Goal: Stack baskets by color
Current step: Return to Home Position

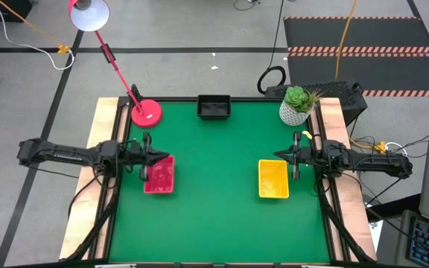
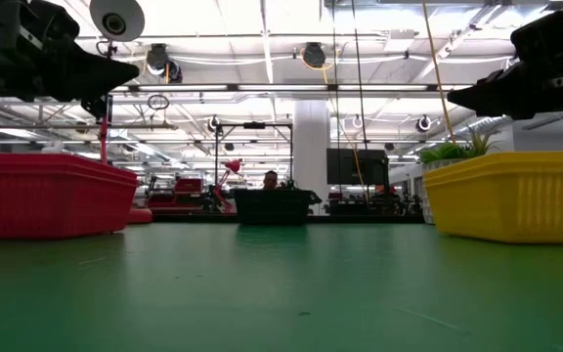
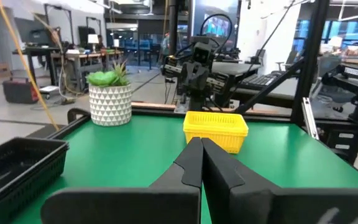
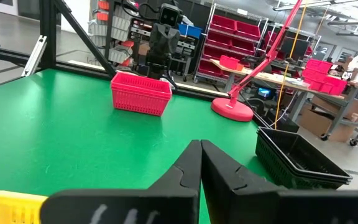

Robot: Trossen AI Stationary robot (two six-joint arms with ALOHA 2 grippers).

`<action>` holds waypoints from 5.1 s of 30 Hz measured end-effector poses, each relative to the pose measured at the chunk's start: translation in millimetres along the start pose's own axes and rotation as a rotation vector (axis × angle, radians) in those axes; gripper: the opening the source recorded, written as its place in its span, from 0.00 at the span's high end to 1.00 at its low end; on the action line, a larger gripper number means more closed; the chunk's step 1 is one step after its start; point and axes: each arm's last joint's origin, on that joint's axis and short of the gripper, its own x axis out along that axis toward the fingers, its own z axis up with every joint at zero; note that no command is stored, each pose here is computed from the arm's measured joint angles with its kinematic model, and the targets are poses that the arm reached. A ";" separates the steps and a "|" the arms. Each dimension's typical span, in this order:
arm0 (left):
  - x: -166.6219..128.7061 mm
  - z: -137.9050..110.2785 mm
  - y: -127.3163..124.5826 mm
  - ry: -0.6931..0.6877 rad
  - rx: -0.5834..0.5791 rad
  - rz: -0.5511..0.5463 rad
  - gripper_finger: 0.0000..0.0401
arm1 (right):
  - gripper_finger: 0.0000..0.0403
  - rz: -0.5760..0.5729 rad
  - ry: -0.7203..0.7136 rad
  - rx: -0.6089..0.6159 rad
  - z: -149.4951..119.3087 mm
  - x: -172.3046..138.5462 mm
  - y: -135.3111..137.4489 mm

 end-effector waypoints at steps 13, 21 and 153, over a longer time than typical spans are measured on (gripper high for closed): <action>-11.5 -3.1 0.6 0.042 0.016 -0.006 1.00 | 1.00 0.000 0.000 0.000 0.0 0.0 0.0; -18.2 -6.3 1.1 0.073 0.013 -0.005 1.00 | 1.00 0.000 0.000 0.000 0.0 0.0 0.0; -25.4 -2.2 1.3 0.018 0.030 -0.009 0.95 | 1.00 0.000 -0.001 0.000 0.1 0.0 -0.1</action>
